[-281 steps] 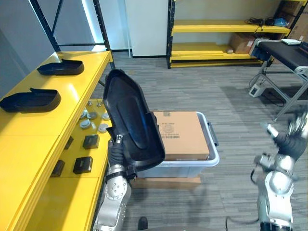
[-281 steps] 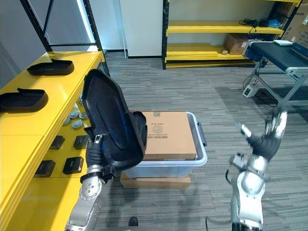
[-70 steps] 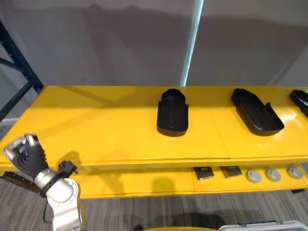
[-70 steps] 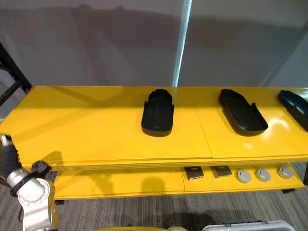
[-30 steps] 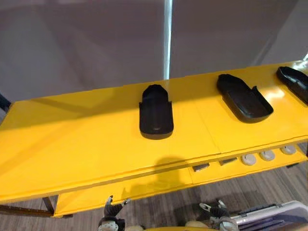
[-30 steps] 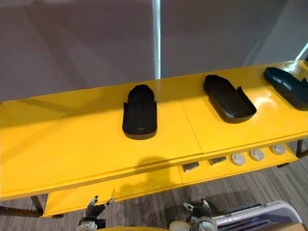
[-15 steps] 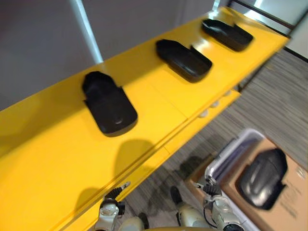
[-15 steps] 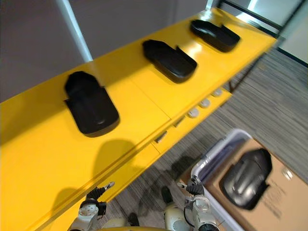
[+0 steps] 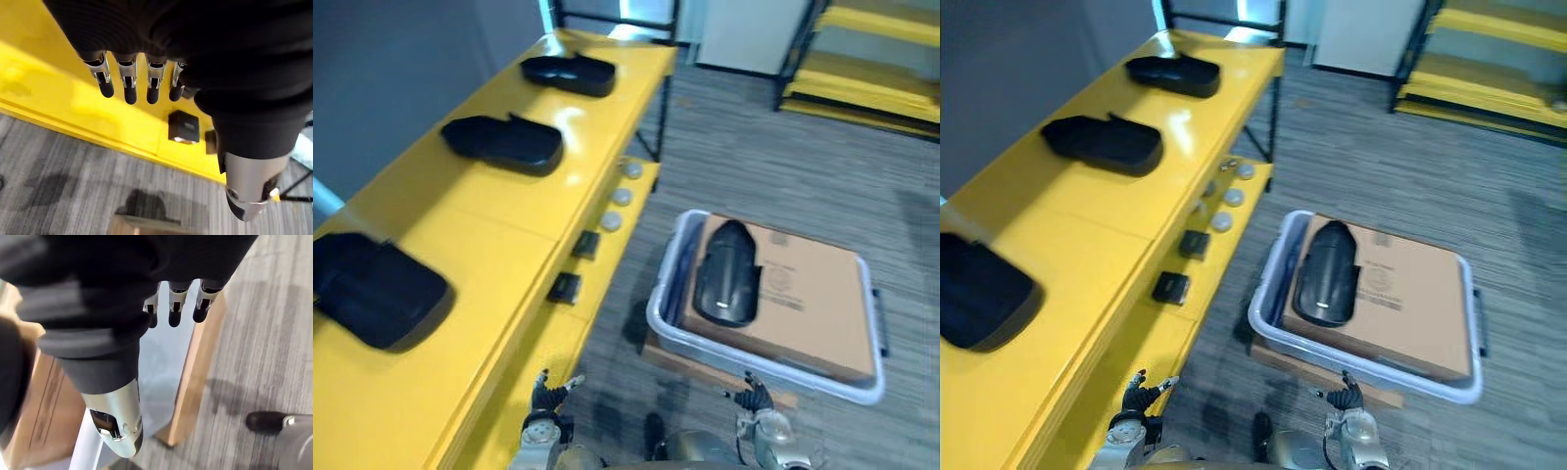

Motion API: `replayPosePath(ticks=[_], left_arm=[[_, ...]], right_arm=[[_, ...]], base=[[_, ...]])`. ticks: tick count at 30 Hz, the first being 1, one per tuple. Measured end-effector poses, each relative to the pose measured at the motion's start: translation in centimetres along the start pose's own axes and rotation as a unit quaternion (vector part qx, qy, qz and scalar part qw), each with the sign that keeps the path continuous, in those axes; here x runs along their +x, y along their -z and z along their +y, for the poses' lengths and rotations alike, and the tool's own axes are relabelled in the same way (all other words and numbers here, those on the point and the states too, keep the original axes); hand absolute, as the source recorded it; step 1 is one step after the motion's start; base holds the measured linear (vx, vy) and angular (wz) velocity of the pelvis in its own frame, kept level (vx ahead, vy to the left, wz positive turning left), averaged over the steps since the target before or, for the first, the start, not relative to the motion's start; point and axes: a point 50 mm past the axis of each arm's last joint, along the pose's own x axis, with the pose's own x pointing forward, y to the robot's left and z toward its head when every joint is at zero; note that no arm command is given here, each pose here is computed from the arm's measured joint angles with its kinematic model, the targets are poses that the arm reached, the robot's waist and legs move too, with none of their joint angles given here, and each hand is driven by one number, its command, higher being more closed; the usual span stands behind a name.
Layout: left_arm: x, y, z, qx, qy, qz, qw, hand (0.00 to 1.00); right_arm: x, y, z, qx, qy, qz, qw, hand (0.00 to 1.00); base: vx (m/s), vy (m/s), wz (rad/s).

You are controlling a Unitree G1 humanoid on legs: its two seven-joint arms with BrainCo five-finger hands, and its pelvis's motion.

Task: Walk over and take plastic housings, then place them on the shelf

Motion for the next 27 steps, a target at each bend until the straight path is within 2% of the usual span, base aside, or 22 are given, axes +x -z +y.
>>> replayPosePath(ticks=[6, 14, 19, 27], left_arm=[[-0.2, 0.3, -0.3, 0.002, 0.004, 0.003, 1.000, 0.00], [0.1, 0.8, 0.7, 0.030, 0.002, 0.010, 0.999, 0.00], [0.2, 0.4, 0.4, 0.042, 0.011, 0.006, 0.999, 0.00], [0.3, 0.5, 0.6, 0.047, 0.008, 0.008, 0.999, 0.00]], right_arm=[[-0.3, 0.8, -0.5, 0.014, 0.013, 0.010, 1.000, 0.00], [-1.1, 2.2, -0.8, 0.082, 0.042, 0.026, 0.995, 0.00], [-1.4, 1.2, -3.3, 0.149, 0.097, -0.012, 0.984, 0.00], [-0.6, -3.4, -4.5, 0.172, 0.134, -0.086, 0.972, 0.00]], base=[[0.08, 0.217, -0.99], [0.13, 0.218, -0.22], [0.12, 0.064, 0.08], [0.01, -0.043, -0.46]])
